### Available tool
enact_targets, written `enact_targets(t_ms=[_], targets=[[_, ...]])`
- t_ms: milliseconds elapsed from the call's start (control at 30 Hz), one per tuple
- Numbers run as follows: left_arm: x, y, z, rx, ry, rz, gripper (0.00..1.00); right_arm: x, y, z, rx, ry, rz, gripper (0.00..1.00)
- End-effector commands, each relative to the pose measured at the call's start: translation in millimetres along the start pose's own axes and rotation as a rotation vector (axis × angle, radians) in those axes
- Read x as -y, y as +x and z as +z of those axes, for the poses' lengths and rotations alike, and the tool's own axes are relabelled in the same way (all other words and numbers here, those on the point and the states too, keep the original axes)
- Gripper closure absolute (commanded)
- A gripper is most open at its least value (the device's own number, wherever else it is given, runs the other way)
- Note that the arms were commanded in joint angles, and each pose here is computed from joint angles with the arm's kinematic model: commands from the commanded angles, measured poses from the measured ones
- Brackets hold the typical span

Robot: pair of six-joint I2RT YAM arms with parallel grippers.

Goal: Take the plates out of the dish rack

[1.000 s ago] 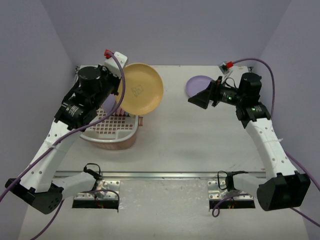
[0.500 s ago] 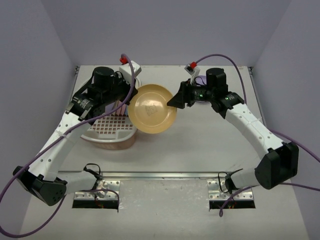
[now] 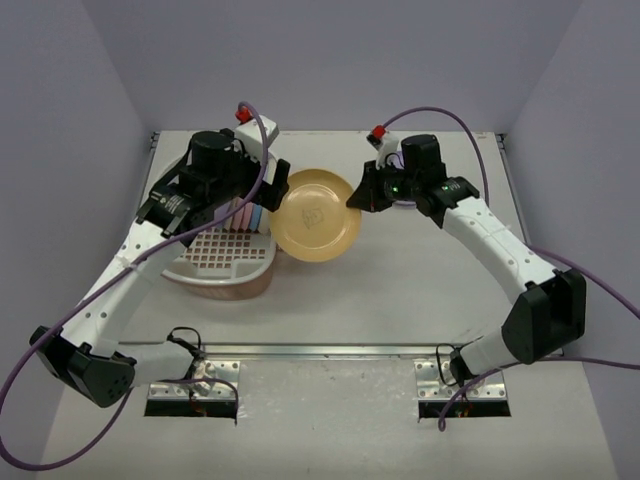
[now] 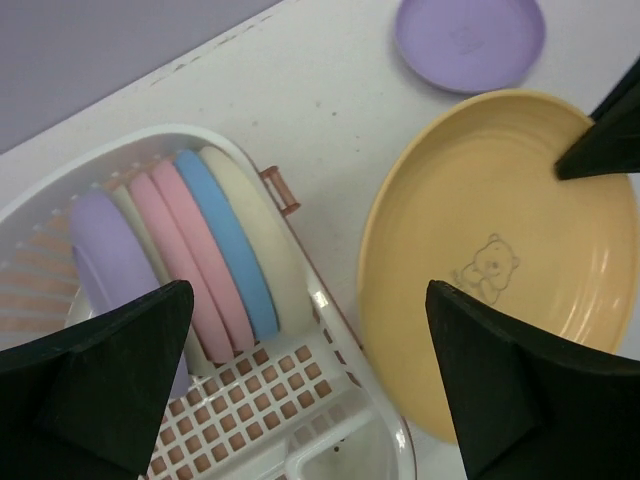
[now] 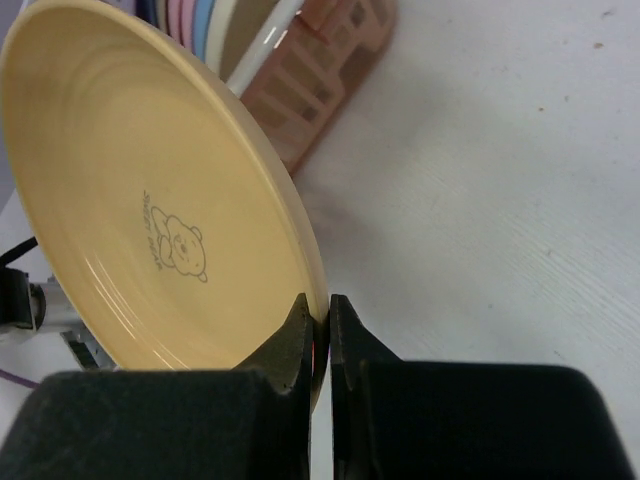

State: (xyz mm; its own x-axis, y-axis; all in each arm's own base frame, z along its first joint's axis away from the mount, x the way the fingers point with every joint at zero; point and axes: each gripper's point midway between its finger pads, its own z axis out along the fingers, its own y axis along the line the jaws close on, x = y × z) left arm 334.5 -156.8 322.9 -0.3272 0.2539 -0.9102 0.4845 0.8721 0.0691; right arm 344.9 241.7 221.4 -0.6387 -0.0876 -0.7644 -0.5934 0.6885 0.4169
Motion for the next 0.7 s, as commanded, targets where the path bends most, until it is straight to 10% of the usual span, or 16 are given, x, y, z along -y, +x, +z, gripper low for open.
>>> enact_targets(t_ms=[0, 333, 667], targets=[[-61, -28, -7, 0.070, -0.255, -0.153, 0.00, 73, -42, -22, 0.096, 0.183, 0.090, 1.00], [-99, -39, -24, 0.138, -0.368, -0.280, 0.00, 280, -54, -68, 0.172, 0.604, 0.419, 1.00], [-105, -16, -29, 0.116, -0.428, -0.290, 0.00, 352, -37, -41, 0.154, 0.634, 0.575, 1.00]])
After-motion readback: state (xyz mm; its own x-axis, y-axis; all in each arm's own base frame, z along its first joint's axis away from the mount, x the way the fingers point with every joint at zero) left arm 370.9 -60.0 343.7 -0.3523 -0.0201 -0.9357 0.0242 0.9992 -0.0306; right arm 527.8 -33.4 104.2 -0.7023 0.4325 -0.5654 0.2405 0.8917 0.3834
